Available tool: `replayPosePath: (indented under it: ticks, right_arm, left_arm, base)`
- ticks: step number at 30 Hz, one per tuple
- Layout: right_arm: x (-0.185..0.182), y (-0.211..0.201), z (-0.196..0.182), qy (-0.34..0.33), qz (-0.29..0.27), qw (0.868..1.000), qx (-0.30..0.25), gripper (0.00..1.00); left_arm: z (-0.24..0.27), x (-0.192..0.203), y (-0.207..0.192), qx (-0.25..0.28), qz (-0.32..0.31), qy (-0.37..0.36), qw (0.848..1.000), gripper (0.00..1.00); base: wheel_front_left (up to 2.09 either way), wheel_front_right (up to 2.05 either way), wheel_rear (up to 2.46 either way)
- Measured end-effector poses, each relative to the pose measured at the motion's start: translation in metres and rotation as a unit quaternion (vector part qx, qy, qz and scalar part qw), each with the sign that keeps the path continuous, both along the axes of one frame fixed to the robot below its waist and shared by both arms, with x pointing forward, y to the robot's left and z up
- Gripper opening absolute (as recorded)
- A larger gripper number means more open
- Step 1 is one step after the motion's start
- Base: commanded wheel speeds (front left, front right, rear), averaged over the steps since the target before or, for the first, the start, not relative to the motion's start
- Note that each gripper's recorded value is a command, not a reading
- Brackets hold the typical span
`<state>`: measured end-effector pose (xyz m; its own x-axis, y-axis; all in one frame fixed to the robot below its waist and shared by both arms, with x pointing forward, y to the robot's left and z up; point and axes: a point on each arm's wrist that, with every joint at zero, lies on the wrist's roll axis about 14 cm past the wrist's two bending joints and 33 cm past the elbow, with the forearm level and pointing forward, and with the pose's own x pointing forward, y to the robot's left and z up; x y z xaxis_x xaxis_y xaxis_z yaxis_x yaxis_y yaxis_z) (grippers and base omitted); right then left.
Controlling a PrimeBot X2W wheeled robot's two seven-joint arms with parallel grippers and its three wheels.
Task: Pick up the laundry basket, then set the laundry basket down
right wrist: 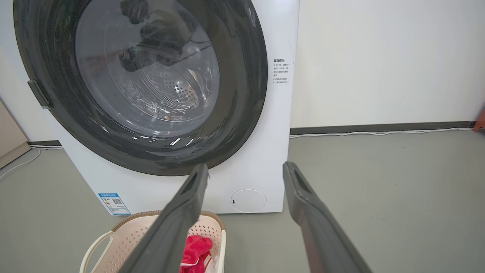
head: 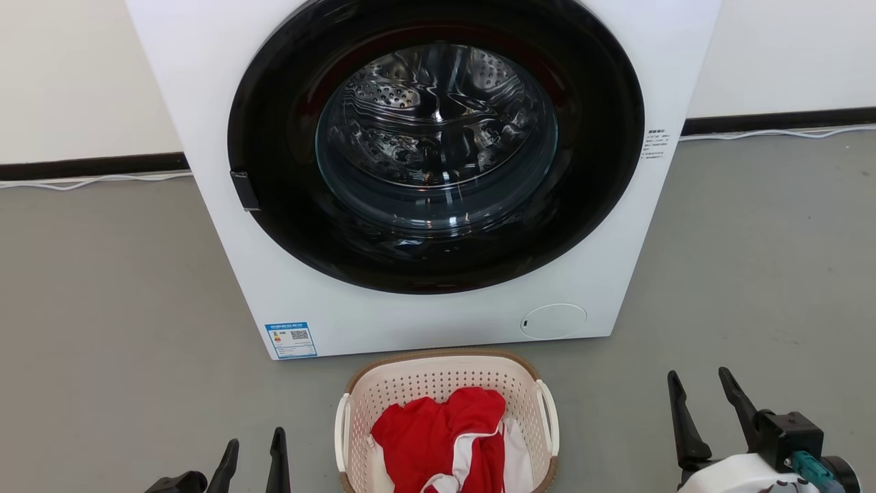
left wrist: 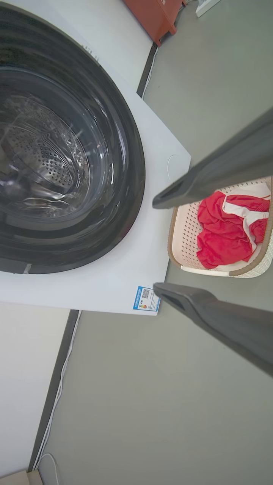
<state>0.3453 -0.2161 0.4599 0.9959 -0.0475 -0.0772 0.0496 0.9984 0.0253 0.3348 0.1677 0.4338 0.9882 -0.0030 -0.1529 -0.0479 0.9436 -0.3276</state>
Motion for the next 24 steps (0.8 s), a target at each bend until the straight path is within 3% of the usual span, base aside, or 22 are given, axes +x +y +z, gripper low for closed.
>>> replayPosePath:
  ticks: [6, 7, 12, 24]
  right_arm:
    - [-0.003, 0.001, -0.004, 0.005, 0.001, 1.0, 0.001, 1.0]
    - [-0.003, 0.001, -0.004, 0.006, 0.001, 1.0, 0.002, 0.0]
    - [-0.016, 0.002, -0.03, 0.049, -0.006, 0.999, 0.019, 0.0]
    - [-0.013, -0.002, -0.026, 0.042, -0.029, 0.995, 0.09, 0.0]
  left_arm:
    - [0.006, 0.002, -0.003, -0.006, -0.003, -0.009, 1.0, 1.0]
    - [0.008, 0.003, -0.003, -0.011, -0.001, -0.013, 1.0, 0.0]
    - [-0.014, -0.01, -0.003, -0.021, 0.004, 0.026, 0.999, 0.0]
    - [-0.018, -0.01, 0.002, -0.073, 0.025, 0.042, 0.996, 0.0]
  base:
    - [0.0, 0.0, 0.0]
    - [0.0, 0.0, 0.0]
    - [0.0, 0.0, 0.0]
    - [0.0, 0.0, 0.0]
